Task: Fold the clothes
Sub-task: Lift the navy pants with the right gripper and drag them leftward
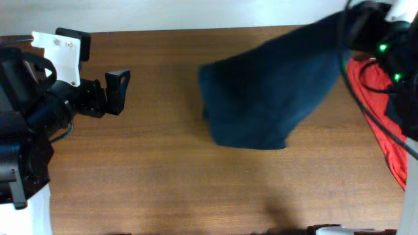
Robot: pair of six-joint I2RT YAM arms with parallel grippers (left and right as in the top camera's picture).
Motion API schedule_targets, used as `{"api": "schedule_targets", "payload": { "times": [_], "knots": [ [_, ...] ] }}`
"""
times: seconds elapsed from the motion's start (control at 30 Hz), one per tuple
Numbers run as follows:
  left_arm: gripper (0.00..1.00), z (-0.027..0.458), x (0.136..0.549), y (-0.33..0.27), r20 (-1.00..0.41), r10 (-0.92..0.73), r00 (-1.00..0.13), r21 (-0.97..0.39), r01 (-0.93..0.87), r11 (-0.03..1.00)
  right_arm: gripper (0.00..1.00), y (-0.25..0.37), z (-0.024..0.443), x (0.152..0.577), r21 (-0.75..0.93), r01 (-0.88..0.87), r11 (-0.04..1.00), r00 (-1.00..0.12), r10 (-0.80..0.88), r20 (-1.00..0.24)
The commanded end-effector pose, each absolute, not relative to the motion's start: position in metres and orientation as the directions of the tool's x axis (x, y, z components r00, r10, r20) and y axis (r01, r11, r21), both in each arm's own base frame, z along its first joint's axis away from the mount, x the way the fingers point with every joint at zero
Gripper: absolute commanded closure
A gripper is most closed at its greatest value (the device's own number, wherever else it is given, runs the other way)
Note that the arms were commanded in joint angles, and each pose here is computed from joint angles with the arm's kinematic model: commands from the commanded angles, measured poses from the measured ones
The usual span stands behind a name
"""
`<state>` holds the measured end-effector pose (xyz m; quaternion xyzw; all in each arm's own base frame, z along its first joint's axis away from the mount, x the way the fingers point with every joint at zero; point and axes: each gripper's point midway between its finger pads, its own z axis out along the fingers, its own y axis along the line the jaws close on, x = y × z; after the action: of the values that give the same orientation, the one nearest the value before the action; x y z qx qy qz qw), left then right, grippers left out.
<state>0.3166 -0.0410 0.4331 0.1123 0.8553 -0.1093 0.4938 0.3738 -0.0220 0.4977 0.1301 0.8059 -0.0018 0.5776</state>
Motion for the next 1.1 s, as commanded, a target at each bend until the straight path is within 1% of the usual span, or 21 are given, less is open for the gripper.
{"api": "schedule_targets", "payload": {
  "times": [0.0,0.1,0.2,0.27,0.33,0.43,0.5,0.57,0.6,0.63,0.67,0.7,0.77,0.9,1.0,1.07],
  "knots": [
    [0.01,0.439,0.314,-0.036,-0.878,0.122,-0.463,-0.021,0.292,0.956,0.96,-0.072,0.534,0.342,0.085,0.45,0.889,-0.166,0.177,-0.97],
    [0.01,0.439,0.314,-0.035,-0.878,0.122,-0.464,-0.017,0.286,0.958,0.96,-0.066,0.542,0.335,0.098,0.436,0.895,-0.151,0.18,-0.972],
    [0.01,0.438,0.315,-0.031,-0.876,0.124,-0.467,-0.004,0.263,0.965,0.96,-0.053,0.539,0.332,0.176,0.413,0.894,-0.146,0.256,-0.956],
    [0.01,0.437,0.316,-0.027,-0.874,0.124,-0.47,0.006,0.246,0.969,0.96,-0.036,0.534,0.336,0.179,0.352,0.919,-0.183,0.255,-0.949],
    [0.01,0.437,0.316,-0.026,-0.874,0.124,-0.47,0.008,0.242,0.97,0.96,-0.008,0.529,0.343,0.194,0.246,0.95,-0.225,0.251,-0.942],
    [0.01,0.437,0.316,-0.026,-0.874,0.124,-0.47,0.008,0.242,0.97,0.96,0.016,0.53,0.349,0.198,0.175,0.964,-0.236,0.237,-0.942],
    [0.01,0.437,0.316,-0.026,-0.873,0.124,-0.471,0.008,0.241,0.97,0.96,0.041,0.535,0.351,0.22,0.078,0.972,-0.236,0.233,-0.944],
    [0.01,0.437,0.316,-0.025,-0.873,0.124,-0.472,0.011,0.236,0.972,0.96,0.09,0.549,0.349,0.236,-0.169,0.957,-0.235,0.193,-0.952],
    [0.01,0.437,0.316,-0.024,-0.872,0.125,-0.473,0.016,0.228,0.974,0.96,0.108,0.557,0.346,0.24,-0.259,0.935,-0.221,0.185,-0.958],
    [0.01,0.437,0.317,-0.022,-0.872,0.125,-0.473,0.019,0.222,0.975,0.96,0.114,0.564,0.346,0.251,-0.283,0.926,-0.204,0.198,-0.959],
    [0.01,0.437,0.317,-0.022,-0.872,0.125,-0.474,0.021,0.219,0.976,0.96,0.114,0.568,0.346,0.257,-0.271,0.928,-0.184,0.212,-0.96],
    [0.01,0.437,0.317,-0.021,-0.871,0.125,-0.475,0.021,0.217,0.976,0.96,0.107,0.571,0.349,0.259,-0.222,0.94,-0.161,0.226,-0.961],
    [0.01,0.436,0.316,-0.021,-0.87,0.125,-0.477,0.021,0.217,0.976,0.96,0.083,0.571,0.354,0.242,-0.077,0.967,-0.122,0.232,-0.965],
    [0.01,0.435,0.316,-0.021,-0.868,0.124,-0.481,0.019,0.217,0.976,0.96,0.049,0.562,0.358,0.197,0.123,0.973,-0.109,0.21,-0.972],
    [0.01,0.435,0.316,-0.022,-0.867,0.124,-0.482,0.019,0.217,0.976,0.96,0.011,0.561,0.352,0.121,0.341,0.932,-0.079,0.156,-0.985],
    [0.01,0.435,0.316,-0.021,-0.867,0.124,-0.482,0.019,0.217,0.976,0.96,-0.013,0.563,0.343,0.066,0.48,0.875,-0.066,0.112,-0.992]
  ]
}}
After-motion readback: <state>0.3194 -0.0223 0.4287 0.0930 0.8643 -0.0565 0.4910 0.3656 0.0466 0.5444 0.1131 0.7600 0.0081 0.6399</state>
